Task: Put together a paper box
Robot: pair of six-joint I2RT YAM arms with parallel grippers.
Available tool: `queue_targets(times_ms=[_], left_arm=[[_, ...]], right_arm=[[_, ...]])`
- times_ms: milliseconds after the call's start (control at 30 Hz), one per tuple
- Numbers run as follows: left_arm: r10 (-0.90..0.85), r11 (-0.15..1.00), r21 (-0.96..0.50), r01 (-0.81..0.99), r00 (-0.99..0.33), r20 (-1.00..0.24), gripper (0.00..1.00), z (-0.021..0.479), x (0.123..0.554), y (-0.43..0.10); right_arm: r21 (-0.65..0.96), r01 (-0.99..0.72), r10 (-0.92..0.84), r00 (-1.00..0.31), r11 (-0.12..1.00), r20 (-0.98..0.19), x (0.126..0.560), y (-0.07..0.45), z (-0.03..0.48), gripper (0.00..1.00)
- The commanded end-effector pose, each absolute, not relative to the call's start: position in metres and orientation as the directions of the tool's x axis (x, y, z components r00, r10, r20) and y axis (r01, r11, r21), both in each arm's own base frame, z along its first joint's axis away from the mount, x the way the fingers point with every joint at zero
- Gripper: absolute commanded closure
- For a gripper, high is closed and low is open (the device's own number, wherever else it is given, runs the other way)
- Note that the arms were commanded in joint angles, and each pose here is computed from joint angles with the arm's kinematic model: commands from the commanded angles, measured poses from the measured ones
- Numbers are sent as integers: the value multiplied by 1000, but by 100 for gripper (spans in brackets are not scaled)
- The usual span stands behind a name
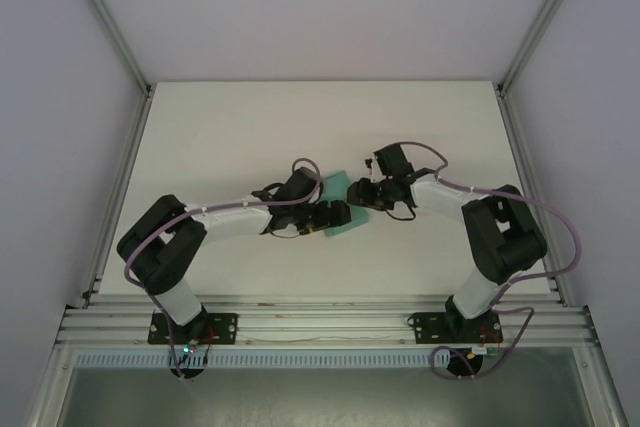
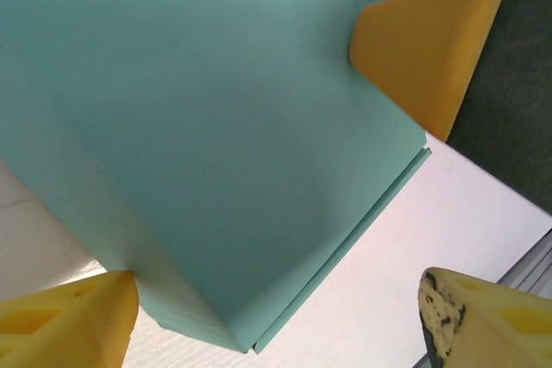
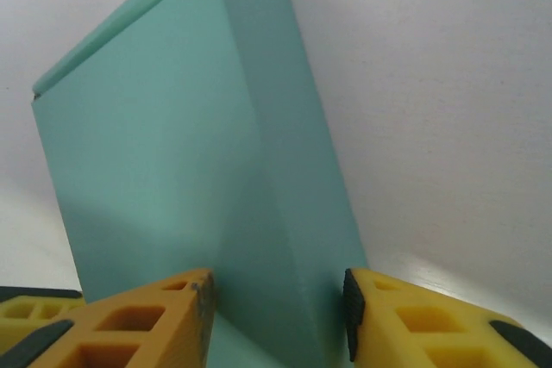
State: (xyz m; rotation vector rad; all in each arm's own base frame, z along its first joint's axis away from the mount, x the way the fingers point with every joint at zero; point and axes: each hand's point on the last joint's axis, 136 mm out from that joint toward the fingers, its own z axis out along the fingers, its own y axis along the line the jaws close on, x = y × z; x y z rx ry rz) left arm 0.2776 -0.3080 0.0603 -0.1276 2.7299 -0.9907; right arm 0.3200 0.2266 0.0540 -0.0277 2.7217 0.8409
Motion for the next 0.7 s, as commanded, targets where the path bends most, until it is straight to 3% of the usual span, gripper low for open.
queue_targets(times_ms=[0,200,567,667], left_arm=[[-120,766,-642,11,-980,-160,21,57,270,-314],[-103,796,-605,4,-984,-143,22,46,258,-302],[-133,844,-536,-16,-975,-180,31,22,278,-299],[-137,863,-503,-34,-976,-170,39,9,277,-293]], right_arm=[[561,-80,65,-970,824,-234,311,231,39,59],[555,-64,57,-978,829,-199,302,229,29,64],[531,-57,29,-988,845,-153,289,229,14,70],[531,-53,17,-992,845,-125,282,232,6,73]])
